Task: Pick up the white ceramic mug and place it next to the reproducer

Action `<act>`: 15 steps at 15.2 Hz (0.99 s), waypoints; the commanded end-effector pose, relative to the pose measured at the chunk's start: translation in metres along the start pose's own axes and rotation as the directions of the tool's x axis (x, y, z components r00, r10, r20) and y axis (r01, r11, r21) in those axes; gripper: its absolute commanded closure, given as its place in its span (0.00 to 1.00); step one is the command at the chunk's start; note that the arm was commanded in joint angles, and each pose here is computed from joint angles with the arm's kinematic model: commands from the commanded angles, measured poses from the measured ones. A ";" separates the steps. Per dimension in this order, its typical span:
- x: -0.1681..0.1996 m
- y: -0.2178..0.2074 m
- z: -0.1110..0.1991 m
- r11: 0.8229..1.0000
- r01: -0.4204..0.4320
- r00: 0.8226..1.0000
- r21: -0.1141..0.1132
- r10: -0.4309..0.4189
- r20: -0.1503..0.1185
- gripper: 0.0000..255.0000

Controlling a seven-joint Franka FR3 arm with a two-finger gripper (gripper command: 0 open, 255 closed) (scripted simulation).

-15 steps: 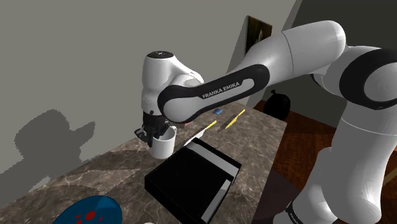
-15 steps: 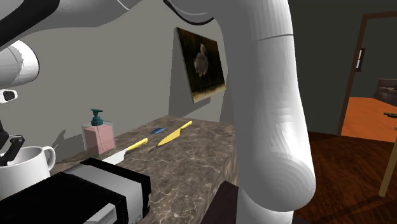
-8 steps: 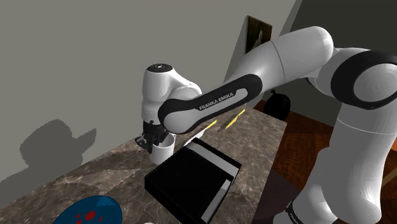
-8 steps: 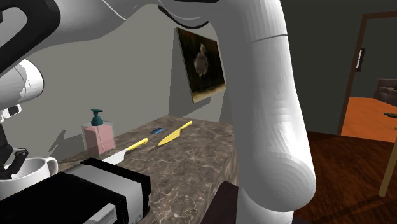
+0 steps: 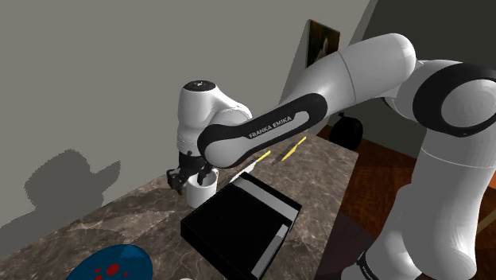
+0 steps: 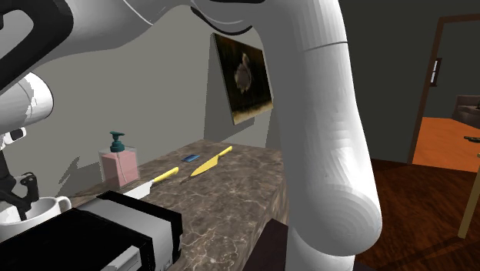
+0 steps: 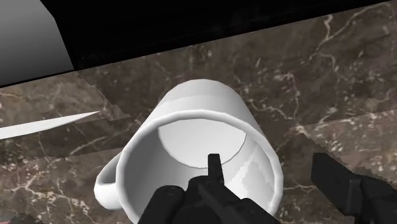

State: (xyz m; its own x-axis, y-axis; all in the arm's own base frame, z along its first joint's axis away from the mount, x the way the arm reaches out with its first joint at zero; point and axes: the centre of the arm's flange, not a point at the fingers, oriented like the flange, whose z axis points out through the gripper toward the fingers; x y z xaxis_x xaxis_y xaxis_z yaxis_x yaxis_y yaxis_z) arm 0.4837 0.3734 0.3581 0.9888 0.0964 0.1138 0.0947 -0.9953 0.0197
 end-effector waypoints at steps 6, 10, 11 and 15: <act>0.000 0.000 -0.026 1.000 0.000 1.000 0.000 0.000 0.000 0.00; 0.000 0.000 -0.050 1.000 0.000 1.000 0.000 0.000 0.000 0.00; 0.000 0.000 -0.050 1.000 0.000 1.000 0.000 0.000 0.000 0.00; 0.000 0.000 -0.050 1.000 0.000 1.000 0.000 0.000 0.000 0.00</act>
State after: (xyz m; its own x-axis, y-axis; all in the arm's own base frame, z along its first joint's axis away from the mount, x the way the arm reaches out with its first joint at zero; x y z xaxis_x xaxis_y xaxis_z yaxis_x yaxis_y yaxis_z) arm 0.4779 0.3738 0.4078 0.9888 0.0964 0.1140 0.0948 -0.9953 0.0196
